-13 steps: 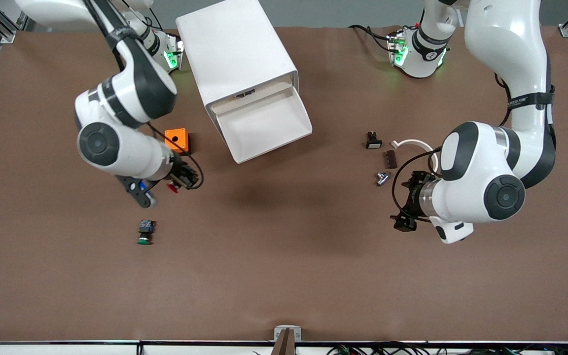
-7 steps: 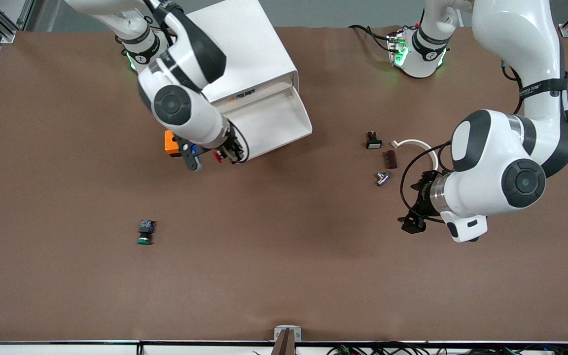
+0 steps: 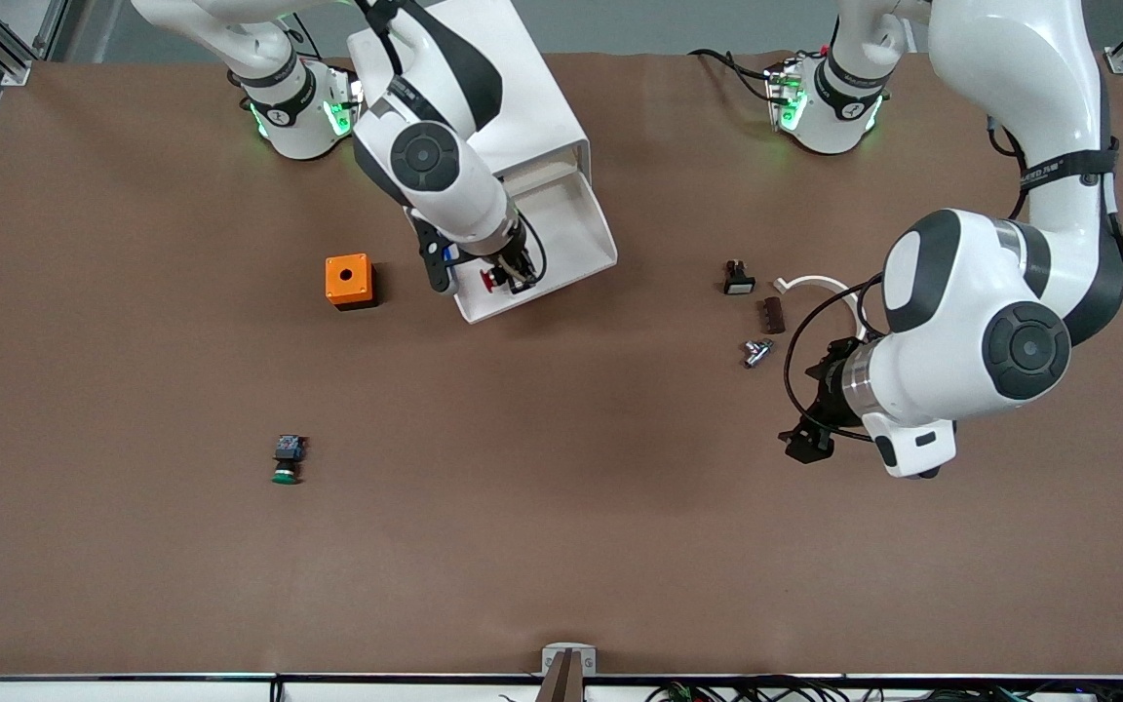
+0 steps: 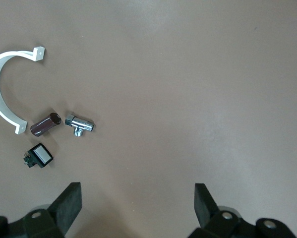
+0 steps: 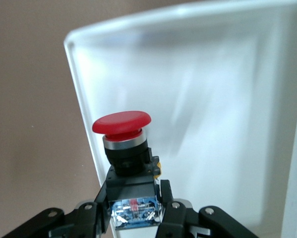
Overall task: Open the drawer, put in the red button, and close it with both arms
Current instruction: 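Lower the red button into the drawer and open the right gripper, then push the drawer shut with the left gripper while the right gripper withdraws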
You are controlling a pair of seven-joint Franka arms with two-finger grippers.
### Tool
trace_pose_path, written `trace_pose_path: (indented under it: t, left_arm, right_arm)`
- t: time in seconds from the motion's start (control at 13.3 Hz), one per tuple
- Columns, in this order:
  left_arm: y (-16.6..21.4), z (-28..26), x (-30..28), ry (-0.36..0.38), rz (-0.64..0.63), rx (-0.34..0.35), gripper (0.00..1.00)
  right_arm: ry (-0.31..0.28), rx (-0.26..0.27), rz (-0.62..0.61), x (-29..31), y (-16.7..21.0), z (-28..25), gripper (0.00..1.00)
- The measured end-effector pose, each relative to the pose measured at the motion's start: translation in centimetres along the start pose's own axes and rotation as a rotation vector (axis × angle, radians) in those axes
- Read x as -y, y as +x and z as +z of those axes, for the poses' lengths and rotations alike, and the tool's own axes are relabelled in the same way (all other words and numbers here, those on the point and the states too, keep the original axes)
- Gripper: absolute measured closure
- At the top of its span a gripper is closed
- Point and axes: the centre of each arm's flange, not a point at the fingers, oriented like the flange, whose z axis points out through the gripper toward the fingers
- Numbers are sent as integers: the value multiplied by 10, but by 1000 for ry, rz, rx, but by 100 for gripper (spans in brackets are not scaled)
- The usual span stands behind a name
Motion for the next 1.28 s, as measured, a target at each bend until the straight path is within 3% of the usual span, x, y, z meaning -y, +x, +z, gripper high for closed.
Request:
trace_pose_path:
  t: [0.15, 0.38, 0.6, 0.9, 1.13, 1.28]
  left_arm:
    - [-1, 1, 0, 1, 2, 1, 0]
    - [0, 1, -2, -16, 36, -5, 0]
    - [2, 13, -5, -9, 110, -6, 0]
    - [-31, 60, -25, -14, 243, 5, 0]
    - [-88, 105, -40, -5, 403, 3, 0]
    - [-139, 125, -40, 18, 485, 3, 0]
  right_arm:
    - [24, -17, 9, -6, -11, 5, 58]
    - [50, -63, -5, -15, -23, 11, 32]
    - [88, -70, -7, -5, -18, 0, 3]
    - [73, -112, -102, 50, 50, -83, 0]
    - [37, -138, -262, 70, 101, -140, 0]
    - [-12, -105, -364, 78, 142, -171, 0]
